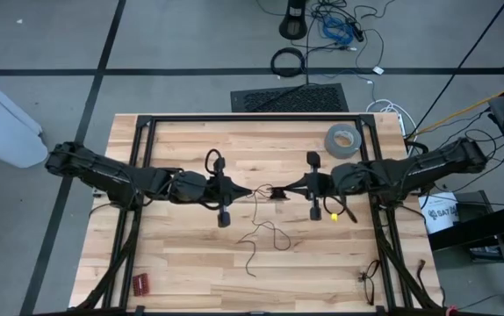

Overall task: Coil cords
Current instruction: Coil the black wire onto the spool

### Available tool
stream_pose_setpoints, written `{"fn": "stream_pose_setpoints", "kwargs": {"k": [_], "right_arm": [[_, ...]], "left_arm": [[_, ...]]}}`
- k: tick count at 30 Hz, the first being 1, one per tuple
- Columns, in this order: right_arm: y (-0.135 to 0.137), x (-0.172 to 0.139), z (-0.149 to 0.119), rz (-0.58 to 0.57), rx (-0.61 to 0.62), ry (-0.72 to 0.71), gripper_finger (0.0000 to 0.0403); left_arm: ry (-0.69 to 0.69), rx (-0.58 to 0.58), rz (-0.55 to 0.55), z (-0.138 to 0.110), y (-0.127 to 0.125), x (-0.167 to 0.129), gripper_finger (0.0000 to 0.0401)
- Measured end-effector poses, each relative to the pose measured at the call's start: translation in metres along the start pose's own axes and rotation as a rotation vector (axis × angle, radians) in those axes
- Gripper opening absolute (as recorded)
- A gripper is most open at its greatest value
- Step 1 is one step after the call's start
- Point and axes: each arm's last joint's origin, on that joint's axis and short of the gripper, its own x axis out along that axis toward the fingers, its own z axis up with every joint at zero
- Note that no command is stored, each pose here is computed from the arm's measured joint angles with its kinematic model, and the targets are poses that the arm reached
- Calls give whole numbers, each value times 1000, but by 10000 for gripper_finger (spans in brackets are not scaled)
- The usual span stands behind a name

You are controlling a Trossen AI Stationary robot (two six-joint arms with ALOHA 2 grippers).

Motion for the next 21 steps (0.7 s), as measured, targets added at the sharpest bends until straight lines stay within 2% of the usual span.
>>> {"fn": "stream_pose_setpoints", "kwargs": {"k": [6, 10, 17, 21], "right_arm": [[-1, 4, -2, -44, -16, 16, 0], [-6, 5, -1, -122, -15, 8, 0], [-7, 16, 2, -232, -60, -22, 0], [-7, 27, 1, -344, -89, -22, 0]], "left_arm": [[32, -37, -3, 12, 1, -5, 1], [17, -66, 5, 22, 5, -6, 1], [16, -182, 27, 36, 22, -7, 1], [43, -229, 52, 44, 31, -11, 1]]}}
